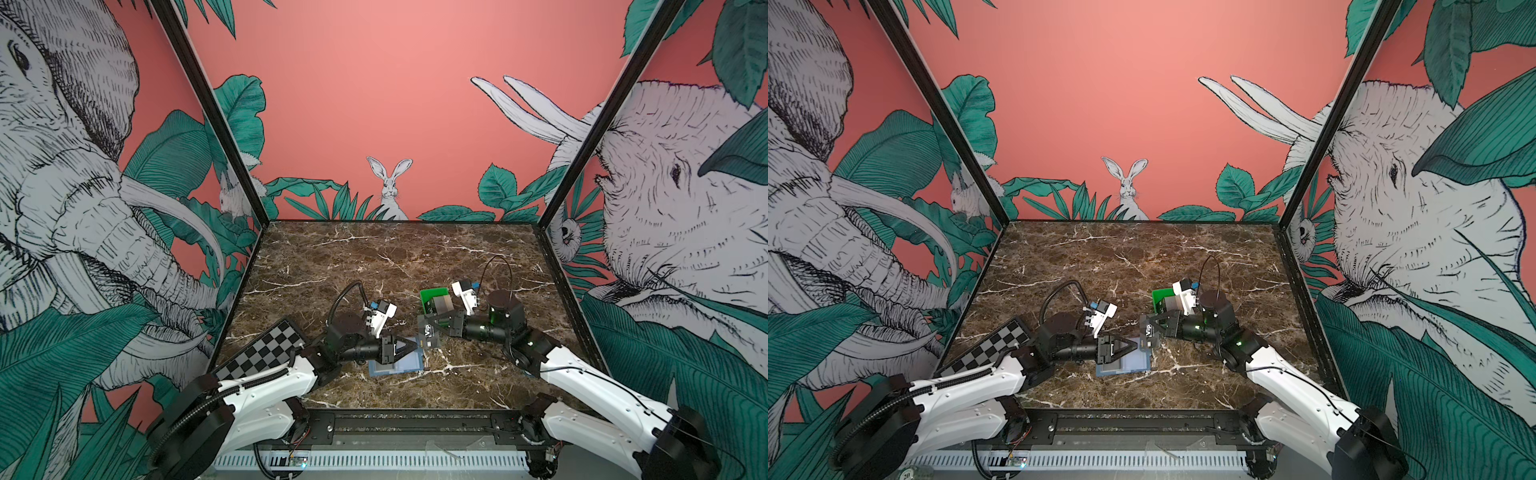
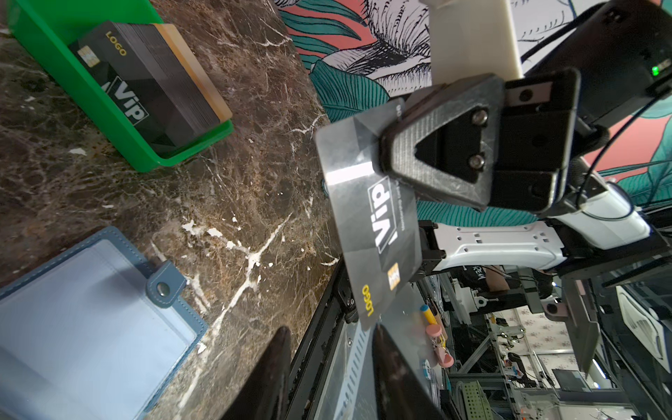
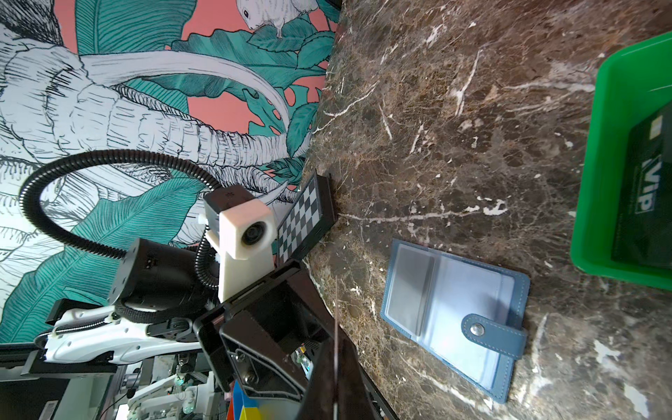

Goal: Put the credit cards into the card holder

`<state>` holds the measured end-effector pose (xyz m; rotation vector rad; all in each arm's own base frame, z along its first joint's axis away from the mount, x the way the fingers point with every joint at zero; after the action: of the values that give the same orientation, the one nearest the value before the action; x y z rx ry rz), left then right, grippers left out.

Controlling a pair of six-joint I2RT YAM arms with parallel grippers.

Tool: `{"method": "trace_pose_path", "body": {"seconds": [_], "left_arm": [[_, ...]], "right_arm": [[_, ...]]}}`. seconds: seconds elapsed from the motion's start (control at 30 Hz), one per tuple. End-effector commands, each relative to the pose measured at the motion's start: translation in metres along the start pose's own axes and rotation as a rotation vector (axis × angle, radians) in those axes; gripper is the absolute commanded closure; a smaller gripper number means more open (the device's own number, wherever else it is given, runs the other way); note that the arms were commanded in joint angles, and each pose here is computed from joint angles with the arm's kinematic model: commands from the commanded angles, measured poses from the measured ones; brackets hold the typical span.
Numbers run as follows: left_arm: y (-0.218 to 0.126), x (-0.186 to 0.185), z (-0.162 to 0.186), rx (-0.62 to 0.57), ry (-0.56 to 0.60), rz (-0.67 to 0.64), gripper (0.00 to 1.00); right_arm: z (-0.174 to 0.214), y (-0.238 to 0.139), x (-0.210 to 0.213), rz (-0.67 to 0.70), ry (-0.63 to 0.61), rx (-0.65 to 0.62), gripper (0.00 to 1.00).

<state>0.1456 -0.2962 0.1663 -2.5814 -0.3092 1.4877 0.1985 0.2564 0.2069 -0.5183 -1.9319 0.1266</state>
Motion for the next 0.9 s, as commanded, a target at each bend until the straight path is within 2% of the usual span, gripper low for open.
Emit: {"method": "trace_pose_path", "body": {"seconds": [0.0,0.27,0.4,0.53,0.67,0.77,0.87], "left_arm": [[-0.003,-0.009,-0.005,-0.025,0.009,0.082,0.61],[-0.002,-0.017,-0.008,-0.012,-0.003,0.143,0.6],[-0.004,-0.027,-0.014,-0.032,-0.013,0.197,0.61],[-0.004,-0.024,-0.013,-0.022,-0.031,0.173,0.61],[-0.005,-0.018,-0.013,-0.028,-0.045,0.136,0.62],[-0.006,-0.022,-0.014,-0.03,-0.056,0.147,0.62],[-0.005,-0.029,-0.018,-0.033,-0.082,0.19,0.61]], "right_arm": [[-0.007,-0.004,0.024,-0.105,-0.006,-0.031,1.0],[-0.011,-0.006,0.035,-0.153,0.006,-0.042,1.0],[-0.007,-0.005,0.027,-0.123,0.01,-0.035,1.0],[-0.011,-0.011,0.025,-0.102,0.009,-0.083,1.0],[-0.012,-0.023,0.014,-0.017,-0.003,-0.139,1.0],[-0.009,-0.027,0.011,-0.01,0.001,-0.143,1.0],[-0.007,-0.021,0.017,-0.061,0.009,-0.122,1.0]]}}
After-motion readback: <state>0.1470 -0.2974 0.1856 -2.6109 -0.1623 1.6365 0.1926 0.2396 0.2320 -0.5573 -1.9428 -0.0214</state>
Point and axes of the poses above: each gripper's point midway between its finger pads, its own y axis out along the fingers, its own x axis along the line the jaws close on, z = x × y, the point moved 1 cm from there along -y, back along the fingers, and after that the axes turned 1 degree about -y, right-handed, at the moved point
